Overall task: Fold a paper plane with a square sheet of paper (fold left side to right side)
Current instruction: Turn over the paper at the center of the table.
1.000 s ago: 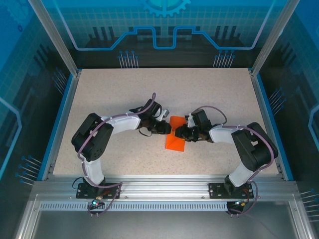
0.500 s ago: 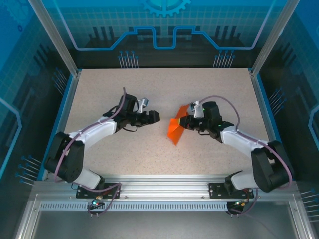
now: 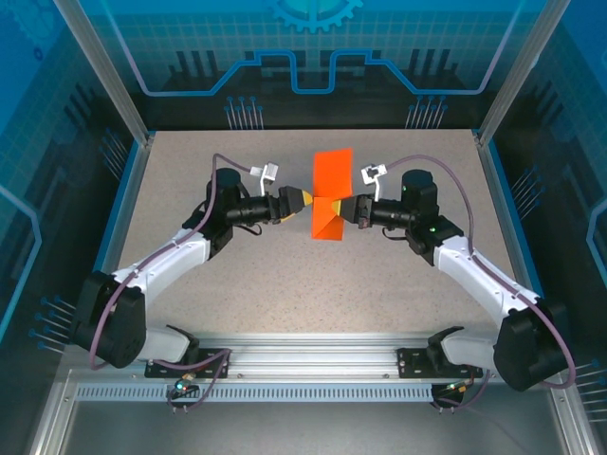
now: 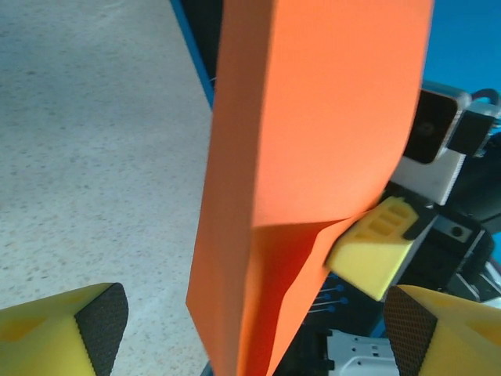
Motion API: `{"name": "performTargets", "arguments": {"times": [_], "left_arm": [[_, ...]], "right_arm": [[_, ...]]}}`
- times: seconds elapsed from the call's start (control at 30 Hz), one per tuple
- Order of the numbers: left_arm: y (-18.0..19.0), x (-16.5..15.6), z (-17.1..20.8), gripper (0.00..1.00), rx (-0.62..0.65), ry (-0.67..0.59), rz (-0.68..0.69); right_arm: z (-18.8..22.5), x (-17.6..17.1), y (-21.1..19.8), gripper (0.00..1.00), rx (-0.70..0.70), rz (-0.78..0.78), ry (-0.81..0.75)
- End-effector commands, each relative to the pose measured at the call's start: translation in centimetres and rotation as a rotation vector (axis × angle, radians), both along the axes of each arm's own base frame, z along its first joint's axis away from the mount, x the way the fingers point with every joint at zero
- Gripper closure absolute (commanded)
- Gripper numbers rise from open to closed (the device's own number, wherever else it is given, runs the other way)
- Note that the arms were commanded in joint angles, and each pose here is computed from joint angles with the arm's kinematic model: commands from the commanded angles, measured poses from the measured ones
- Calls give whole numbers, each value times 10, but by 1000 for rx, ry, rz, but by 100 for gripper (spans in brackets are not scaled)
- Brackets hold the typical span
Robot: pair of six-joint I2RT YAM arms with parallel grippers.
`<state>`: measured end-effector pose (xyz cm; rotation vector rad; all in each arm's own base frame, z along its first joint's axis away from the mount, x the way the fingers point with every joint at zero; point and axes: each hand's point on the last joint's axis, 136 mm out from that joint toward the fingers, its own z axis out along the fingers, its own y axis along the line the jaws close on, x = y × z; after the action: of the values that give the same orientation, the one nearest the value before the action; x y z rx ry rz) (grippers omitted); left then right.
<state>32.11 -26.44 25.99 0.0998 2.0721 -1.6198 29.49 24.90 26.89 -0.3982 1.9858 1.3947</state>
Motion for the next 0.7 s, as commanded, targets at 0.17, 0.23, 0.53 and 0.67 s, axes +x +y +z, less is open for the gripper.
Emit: {"name": "performTargets", "arguments": {"times": [0.17,0.23,0.53,0.67], "left_arm": [[-21,-21,25,19,-40,-69,-119],[-22,-20,25,25,-52,-63,-120],[-16,-20,29,77,-19,-93,-78],[-12,-19,19,89,30,-80,-52]], "right_arm": [[41,-12,20,91,81,100,-70],[38,-12,20,90,77,101,-60],[9,-6,12,86,16,40,20],[-4,-4,1,78,-9,-9,51]]}}
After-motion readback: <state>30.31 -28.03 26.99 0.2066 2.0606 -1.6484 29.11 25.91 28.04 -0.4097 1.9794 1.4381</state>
